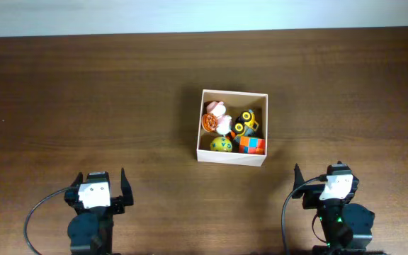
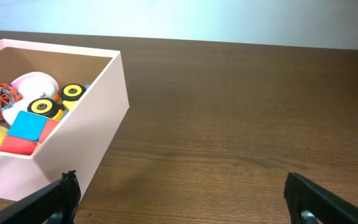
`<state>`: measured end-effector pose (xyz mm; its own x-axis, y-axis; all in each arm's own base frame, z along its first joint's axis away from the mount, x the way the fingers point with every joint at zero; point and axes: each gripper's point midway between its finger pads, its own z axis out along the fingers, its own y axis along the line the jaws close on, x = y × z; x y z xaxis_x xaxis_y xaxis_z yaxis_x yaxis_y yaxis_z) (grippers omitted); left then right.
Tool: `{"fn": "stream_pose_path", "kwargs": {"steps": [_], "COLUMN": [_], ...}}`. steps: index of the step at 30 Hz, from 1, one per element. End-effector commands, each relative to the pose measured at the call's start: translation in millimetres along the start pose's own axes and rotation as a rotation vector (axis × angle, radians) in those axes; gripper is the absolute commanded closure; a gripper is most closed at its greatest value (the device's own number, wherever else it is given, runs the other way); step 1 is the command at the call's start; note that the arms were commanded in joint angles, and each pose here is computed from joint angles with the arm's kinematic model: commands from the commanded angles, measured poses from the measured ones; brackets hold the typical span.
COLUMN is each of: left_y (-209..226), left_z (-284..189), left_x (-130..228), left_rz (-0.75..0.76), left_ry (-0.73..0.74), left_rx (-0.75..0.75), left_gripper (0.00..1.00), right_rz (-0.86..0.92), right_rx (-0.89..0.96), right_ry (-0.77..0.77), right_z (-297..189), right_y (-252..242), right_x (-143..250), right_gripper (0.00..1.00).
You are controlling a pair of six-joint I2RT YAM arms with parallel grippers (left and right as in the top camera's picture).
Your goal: Pack container
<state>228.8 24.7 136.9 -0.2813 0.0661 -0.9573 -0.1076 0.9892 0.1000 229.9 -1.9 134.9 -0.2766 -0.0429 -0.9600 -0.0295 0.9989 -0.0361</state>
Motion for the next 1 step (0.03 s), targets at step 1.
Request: {"fn": "stream_pose_path", "kwargs": {"steps": [1], "left_y": [-1.4], "left_z": [0.5], "left_x": [1.2], "left_rz": [0.014], "left_ry": [-0.006], "left_rx": [0.009], "left_gripper": [0.01], "right_rz": [-0.005], "right_rx": [-0.003], "right_ry": [-0.002], "right_z": [0.3], "right_y": [0.2], "right_x": [1.5], "right_gripper": [0.01]}}
